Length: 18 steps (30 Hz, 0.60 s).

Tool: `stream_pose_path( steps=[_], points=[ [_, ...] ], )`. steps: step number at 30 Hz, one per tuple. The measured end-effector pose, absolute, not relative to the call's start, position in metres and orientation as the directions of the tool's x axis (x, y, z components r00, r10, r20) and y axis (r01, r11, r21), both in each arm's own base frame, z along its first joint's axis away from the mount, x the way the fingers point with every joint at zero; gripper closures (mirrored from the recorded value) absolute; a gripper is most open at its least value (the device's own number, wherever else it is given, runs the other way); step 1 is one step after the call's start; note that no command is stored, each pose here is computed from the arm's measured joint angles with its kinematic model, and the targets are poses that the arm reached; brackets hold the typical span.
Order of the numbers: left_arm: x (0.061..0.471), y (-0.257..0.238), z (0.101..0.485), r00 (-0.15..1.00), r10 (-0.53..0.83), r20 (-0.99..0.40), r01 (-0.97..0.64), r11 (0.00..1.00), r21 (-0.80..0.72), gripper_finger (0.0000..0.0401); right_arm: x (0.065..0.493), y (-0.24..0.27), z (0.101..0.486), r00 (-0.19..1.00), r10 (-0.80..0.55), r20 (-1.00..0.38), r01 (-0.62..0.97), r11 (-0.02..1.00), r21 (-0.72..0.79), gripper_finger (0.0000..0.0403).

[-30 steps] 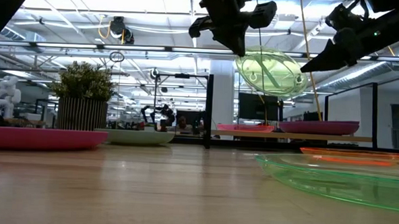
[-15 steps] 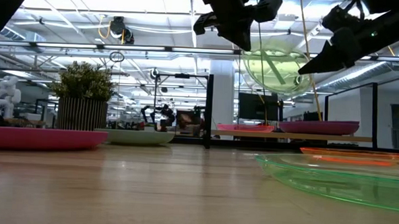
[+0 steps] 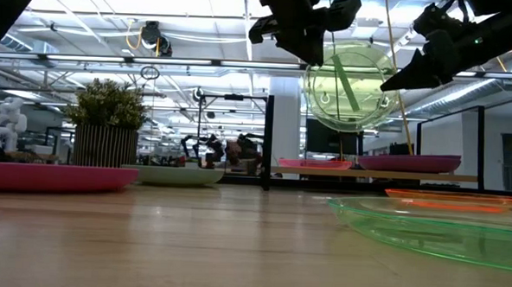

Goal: Place and stack plates onto a shelf
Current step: Stack the left small green plate on top of the small pink plate

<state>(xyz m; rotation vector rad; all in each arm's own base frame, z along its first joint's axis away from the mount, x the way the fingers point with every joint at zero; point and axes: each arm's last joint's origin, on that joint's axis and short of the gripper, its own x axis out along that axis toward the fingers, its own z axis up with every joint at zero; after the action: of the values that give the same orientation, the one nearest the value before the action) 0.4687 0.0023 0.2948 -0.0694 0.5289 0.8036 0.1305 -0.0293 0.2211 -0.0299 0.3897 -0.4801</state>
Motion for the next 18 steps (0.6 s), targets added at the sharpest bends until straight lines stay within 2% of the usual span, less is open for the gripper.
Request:
stream_pose_path(
  steps=[6, 11, 15, 18],
  points=[
    [0.466, 0.0, 0.292, 0.552, 0.666, -0.502, -0.67, 0.713, 0.209, 0.0264, 0.13, -0.029, 0.221, 0.814, -0.455, -0.36, 0.445, 0.888, -0.116, 0.0402],
    [0.463, 0.001, 0.295, 0.546, 0.675, -0.496, -0.642, 0.718, 0.27, 0.019, 0.131, -0.029, 0.221, 0.814, -0.456, -0.361, 0.462, 0.884, -0.075, 0.0402],
    [0.451, 0.0, 0.322, 0.563, 0.693, -0.45, -0.62, 0.714, 0.324, 0.0134, 0.131, -0.03, 0.221, 0.808, -0.464, -0.362, 0.491, 0.871, -0.022, 0.0402],
    [0.437, -0.006, 0.346, 0.588, 0.696, -0.413, -0.59, 0.718, 0.37, 0.0107, 0.132, -0.033, 0.22, 0.794, -0.488, -0.362, 0.525, 0.851, 0.005, 0.0402]
  ],
)
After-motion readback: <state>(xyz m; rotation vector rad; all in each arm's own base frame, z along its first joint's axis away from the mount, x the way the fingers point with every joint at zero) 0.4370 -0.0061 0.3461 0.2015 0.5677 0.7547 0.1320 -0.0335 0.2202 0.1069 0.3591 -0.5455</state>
